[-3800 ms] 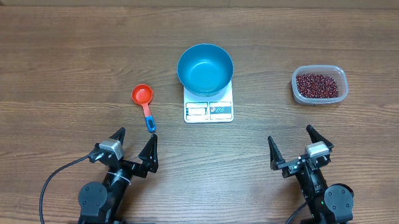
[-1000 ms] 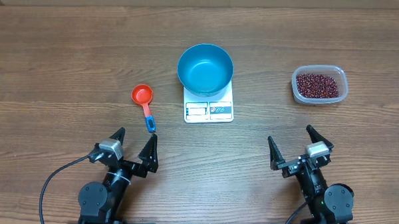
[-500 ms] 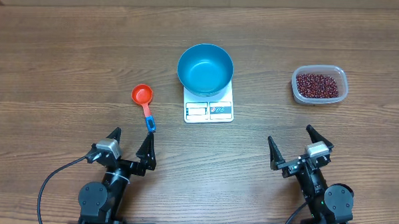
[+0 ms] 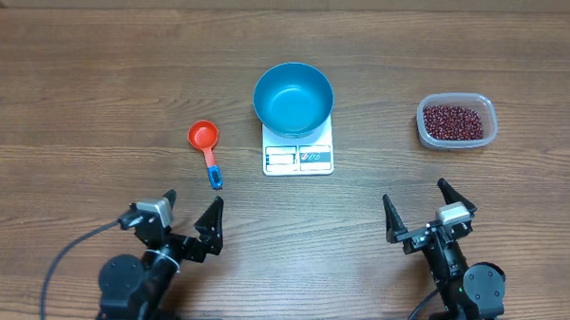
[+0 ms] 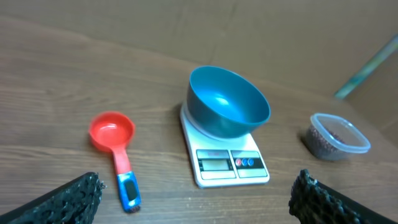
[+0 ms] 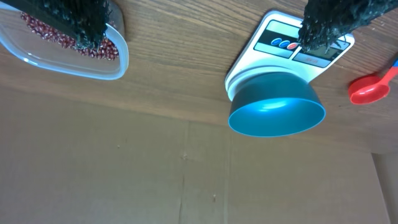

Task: Scoop item into bowl and weigh 150g on scale
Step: 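Reach the left gripper to the red scoop and grasp its blue handle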

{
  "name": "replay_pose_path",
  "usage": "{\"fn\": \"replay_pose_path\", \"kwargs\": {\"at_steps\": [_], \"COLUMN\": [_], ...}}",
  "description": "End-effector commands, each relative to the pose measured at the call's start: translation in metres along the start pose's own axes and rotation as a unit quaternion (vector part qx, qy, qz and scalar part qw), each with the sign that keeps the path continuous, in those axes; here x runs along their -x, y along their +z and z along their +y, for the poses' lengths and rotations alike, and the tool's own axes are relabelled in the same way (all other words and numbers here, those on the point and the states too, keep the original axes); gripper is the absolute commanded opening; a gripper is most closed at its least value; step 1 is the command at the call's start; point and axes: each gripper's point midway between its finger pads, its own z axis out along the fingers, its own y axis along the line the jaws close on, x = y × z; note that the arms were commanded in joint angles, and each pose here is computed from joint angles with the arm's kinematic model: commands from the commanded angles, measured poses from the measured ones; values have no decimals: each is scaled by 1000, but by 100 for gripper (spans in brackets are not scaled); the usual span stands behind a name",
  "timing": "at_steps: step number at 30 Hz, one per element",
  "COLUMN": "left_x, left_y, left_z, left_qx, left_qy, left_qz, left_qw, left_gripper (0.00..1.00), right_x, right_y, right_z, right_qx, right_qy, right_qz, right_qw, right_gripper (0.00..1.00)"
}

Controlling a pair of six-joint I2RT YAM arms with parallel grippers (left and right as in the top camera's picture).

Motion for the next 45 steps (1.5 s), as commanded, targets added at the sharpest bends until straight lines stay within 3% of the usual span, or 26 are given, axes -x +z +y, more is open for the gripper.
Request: {"fn": "replay_pose_path", "kwargs": {"at_steps": [1, 10, 18, 31, 38, 45], "left_x": [41, 57, 47, -9, -46, -75], "left_y": [-8, 18, 63, 123, 135, 148], "left_z": [-6, 16, 15, 44, 75, 86], "left_qx": [31, 129, 109, 121, 194, 241], "left_qy": [33, 18, 5, -28, -71, -47], "left_qz": [3, 134, 186, 275, 314, 337], "left_qw": [999, 982, 977, 953, 927, 909], "left_gripper": [100, 100, 100, 100, 93, 91], "right_x": [-2, -1, -2, -1, -1, -2], "right_y": [0, 0, 0, 0, 0, 0], "right_z": [-3, -3, -3, -3, -3, -3], "right_qx": [-8, -8, -8, -8, -8, -8], "right_qy": [3, 3, 3, 3, 3, 3], "right_qz": [-2, -3, -2, -3, -3, -2], "right_qw": [1000, 1000, 1000, 1000, 1000, 1000], "right_gripper": [100, 100, 100, 100, 100, 100]}}
